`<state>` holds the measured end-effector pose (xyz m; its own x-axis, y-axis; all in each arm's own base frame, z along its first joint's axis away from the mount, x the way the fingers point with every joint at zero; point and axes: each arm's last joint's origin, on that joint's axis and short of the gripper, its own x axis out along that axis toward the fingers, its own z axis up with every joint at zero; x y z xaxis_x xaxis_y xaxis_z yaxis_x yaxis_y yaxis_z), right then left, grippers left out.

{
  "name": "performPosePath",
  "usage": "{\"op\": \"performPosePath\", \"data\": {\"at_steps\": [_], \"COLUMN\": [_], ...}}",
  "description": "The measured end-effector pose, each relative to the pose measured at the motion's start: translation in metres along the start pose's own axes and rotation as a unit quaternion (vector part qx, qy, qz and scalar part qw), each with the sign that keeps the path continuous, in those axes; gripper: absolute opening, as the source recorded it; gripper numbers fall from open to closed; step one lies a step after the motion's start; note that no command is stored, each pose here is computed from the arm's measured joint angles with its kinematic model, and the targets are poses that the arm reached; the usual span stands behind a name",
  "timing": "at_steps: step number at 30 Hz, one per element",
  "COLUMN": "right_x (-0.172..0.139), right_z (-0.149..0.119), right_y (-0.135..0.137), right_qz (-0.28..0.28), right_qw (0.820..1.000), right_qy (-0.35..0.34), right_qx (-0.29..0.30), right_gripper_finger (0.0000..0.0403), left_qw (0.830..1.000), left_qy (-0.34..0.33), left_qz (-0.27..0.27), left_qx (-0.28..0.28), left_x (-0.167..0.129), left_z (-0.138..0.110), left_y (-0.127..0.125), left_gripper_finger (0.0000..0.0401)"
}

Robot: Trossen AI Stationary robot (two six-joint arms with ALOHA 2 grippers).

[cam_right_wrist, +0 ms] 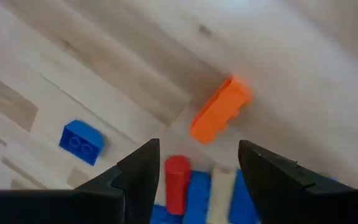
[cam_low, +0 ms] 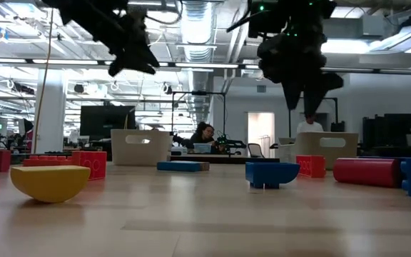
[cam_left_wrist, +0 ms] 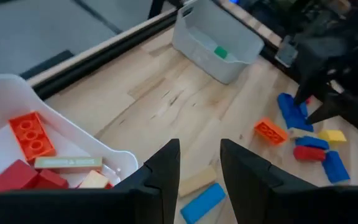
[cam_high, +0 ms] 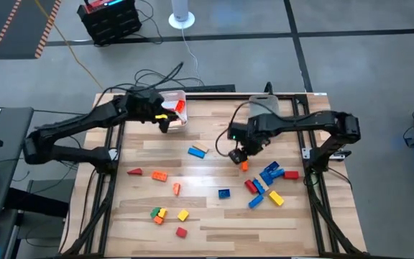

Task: Sort blocks by size
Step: Put the orange rectangle game piece into the white bin

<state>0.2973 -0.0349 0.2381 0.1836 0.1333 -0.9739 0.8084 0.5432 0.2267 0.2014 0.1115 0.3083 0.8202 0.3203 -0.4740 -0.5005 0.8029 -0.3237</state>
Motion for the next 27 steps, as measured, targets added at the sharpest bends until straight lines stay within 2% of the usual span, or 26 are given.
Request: {"op": "performPosePath", "data": {"at_steps": [6,13,18,24,27], "right_x": [0.022,0.048,0.073,0.086,0.086], "right_z": [-0.014,-0.006,0.001,0.004,0.008], "right_y": [0.005,0.002,0.003,0.003,0.003], "right_qz": [-0.036,-0.07,-0.088,-0.091,-0.085], "right_qw": [0.998,0.993,0.991,0.992,0.994], "right_qy": [0.007,0.001,0.018,0.028,0.026], "right_qx": [0.047,0.092,0.095,0.081,0.068], "right_gripper_finger": [0.0245,0.0245,0.0245,0.0244,0.0229], "left_qw": [0.999,0.999,0.998,0.997,0.996], "left_qy": [-0.02,0.004,0.039,0.064,0.064], "left_qz": [-0.007,-0.001,-0.004,-0.001,-0.002], "left_qx": [0.035,0.042,0.055,0.054,0.059], "left_x": [-0.018,-0.016,-0.017,-0.017,-0.017], "left_z": [0.002,-0.002,-0.009,-0.013,-0.013], "left_y": [-0.003,-0.002,0.0,0.001,0.001], "left_gripper_finger": [0.0112,0.0112,0.0112,0.0112,0.0112]}}
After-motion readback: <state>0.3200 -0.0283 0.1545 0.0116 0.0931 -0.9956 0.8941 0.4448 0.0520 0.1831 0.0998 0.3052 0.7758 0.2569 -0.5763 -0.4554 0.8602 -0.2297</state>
